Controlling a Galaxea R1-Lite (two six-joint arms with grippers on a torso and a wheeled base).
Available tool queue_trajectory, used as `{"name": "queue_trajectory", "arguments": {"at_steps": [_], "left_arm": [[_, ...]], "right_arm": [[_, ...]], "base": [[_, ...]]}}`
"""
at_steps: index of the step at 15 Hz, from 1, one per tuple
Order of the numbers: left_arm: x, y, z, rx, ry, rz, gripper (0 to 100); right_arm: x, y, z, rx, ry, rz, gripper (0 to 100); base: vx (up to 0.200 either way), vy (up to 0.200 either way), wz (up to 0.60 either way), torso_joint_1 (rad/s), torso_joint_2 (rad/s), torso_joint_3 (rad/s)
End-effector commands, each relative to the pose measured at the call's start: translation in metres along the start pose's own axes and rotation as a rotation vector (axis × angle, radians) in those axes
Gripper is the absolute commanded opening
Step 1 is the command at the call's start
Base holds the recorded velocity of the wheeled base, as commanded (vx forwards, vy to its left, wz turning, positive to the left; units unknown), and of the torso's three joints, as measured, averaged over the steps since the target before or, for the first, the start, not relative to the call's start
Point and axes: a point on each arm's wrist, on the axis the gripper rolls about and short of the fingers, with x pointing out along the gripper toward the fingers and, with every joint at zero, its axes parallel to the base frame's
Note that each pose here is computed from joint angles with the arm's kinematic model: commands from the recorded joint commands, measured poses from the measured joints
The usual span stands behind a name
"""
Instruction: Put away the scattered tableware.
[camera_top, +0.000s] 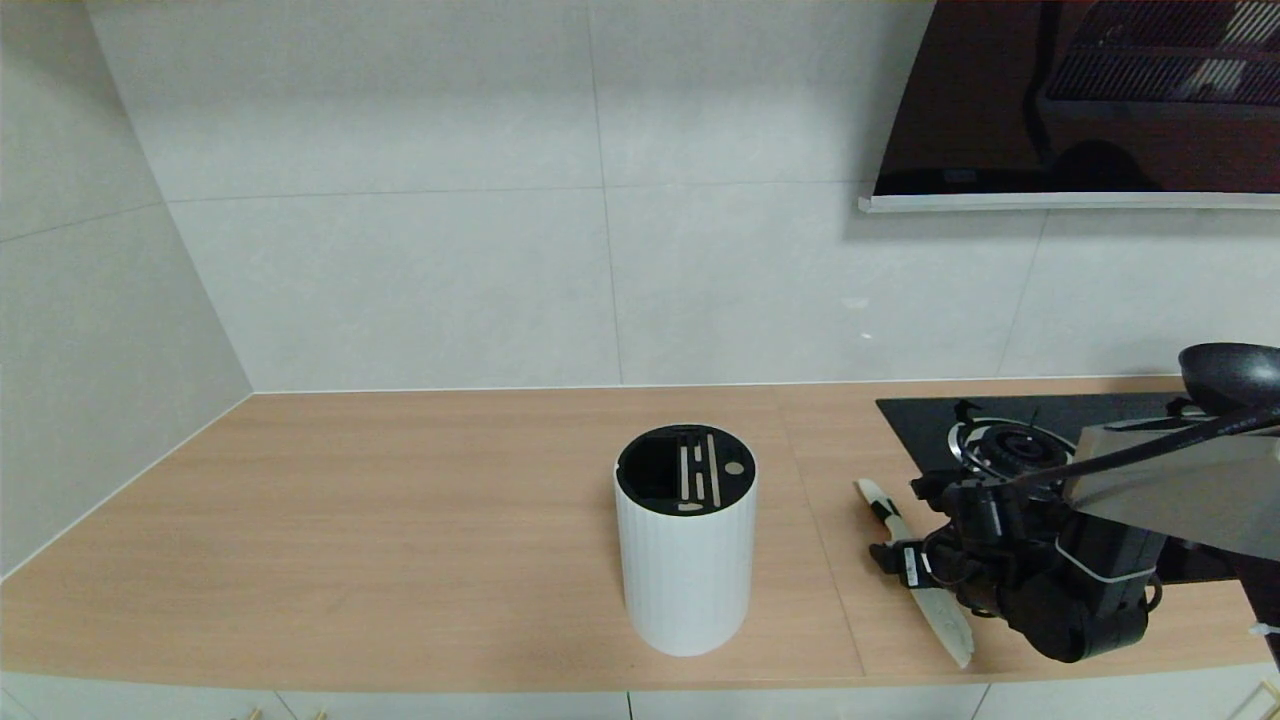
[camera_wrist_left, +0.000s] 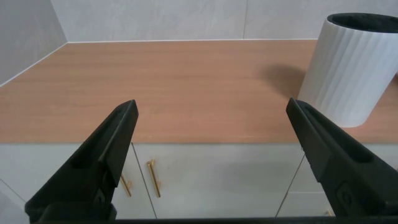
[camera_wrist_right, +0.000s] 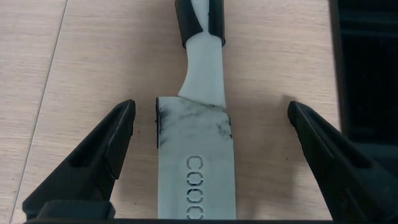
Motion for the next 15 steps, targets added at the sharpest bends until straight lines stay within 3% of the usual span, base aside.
{"name": "queue_trajectory", "arguments": {"at_steps": [1, 6, 7, 15], "left_arm": [[0.0, 0.0, 0.0, 0.0, 0.0, 0.001, 100], [0.0, 0.0, 0.0, 0.0, 0.0, 0.001, 100], [0.0, 0.0, 0.0, 0.0, 0.0, 0.001, 100], [0.0, 0.0, 0.0, 0.0, 0.0, 0.001, 100]], "right_arm": [[-0.0003, 0.001, -0.0001, -0.002, 0.0, 0.002, 100], [-0.001, 0.0031, -0.0023, -0.005, 0.008, 0.008, 100], [-0.0012, 0.003, -0.0027, -0.005, 0.009, 0.008, 0], [-0.0025, 0.0056, -0.0039, -0.01, 0.014, 0.014, 0]], "base": [[0.0, 0.0, 0.0, 0.0, 0.0, 0.0], [0.0, 0.0, 0.0, 0.0, 0.0, 0.0], [0.0, 0.0, 0.0, 0.0, 0.0, 0.0], [0.0, 0.0, 0.0, 0.0, 0.0, 0.0]]}}
